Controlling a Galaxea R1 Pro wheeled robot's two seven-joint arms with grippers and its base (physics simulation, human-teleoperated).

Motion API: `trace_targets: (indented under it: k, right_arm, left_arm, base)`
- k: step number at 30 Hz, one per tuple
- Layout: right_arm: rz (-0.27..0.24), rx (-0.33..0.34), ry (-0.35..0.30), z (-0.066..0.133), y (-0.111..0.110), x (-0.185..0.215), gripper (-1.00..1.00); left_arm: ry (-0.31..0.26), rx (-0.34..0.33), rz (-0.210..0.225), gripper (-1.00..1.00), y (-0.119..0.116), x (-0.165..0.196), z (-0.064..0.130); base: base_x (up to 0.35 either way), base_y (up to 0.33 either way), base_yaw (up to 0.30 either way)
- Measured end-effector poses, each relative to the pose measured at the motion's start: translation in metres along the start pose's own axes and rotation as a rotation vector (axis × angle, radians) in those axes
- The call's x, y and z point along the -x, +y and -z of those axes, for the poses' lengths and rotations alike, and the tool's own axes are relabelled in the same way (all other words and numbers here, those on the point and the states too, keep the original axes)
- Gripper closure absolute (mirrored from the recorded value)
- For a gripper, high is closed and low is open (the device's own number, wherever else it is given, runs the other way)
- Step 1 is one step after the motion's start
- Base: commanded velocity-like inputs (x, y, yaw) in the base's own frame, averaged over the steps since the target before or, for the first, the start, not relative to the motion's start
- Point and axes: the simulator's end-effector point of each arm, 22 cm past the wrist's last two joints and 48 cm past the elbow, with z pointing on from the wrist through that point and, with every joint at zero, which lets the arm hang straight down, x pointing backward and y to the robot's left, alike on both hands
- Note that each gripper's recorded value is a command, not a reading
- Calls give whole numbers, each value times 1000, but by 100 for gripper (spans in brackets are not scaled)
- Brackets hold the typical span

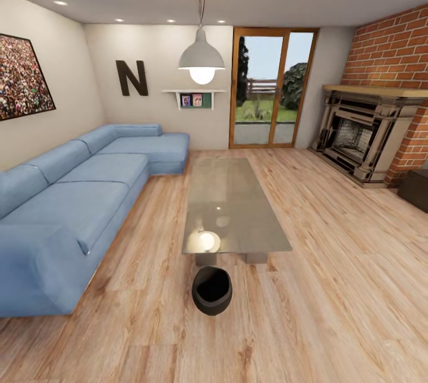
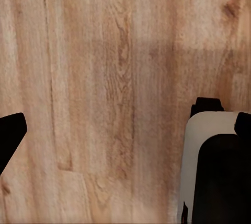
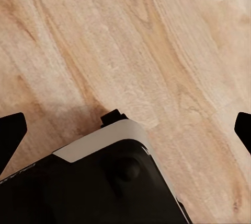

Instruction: Place each of the two pumpkins and all three candles from the living room inside a cabinet in the living room (use any cabinet), then make sure every cabinet is closed, and position the cauldron so it is next to a table in the living room.

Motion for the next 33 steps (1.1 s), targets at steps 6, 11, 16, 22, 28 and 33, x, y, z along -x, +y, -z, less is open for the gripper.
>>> trace_targets:
  k: [6, 11, 16, 22, 28, 33]
  right_arm:
    - [8, 6, -4, 6, 0, 2, -100]
    - [15, 12, -8, 9, 1, 3, -100]
    - [12, 21, -15, 9, 5, 6, -100]
    - [6, 33, -18, 11, 12, 7, -100]
    - [5, 33, -18, 10, 11, 7, -100]
    - [0, 31, -16, 10, 11, 6, -100]
  left_arm:
    - [4, -1, 1, -100, 1, -3, 6]
    - [11, 0, 2, -100, 2, -8, 10]
    - [19, 0, 9, -100, 1, -12, 10]
    - [19, -3, 8, -100, 0, -13, 10]
    - [19, -10, 10, -100, -6, -13, 11]
    - [19, -10, 11, -100, -6, -13, 11]
  base:
    - [0, 0, 0]
    - [0, 0, 0]
    - [0, 0, 0]
    - [0, 0, 0]
    - [0, 0, 0]
    - [0, 0, 0]
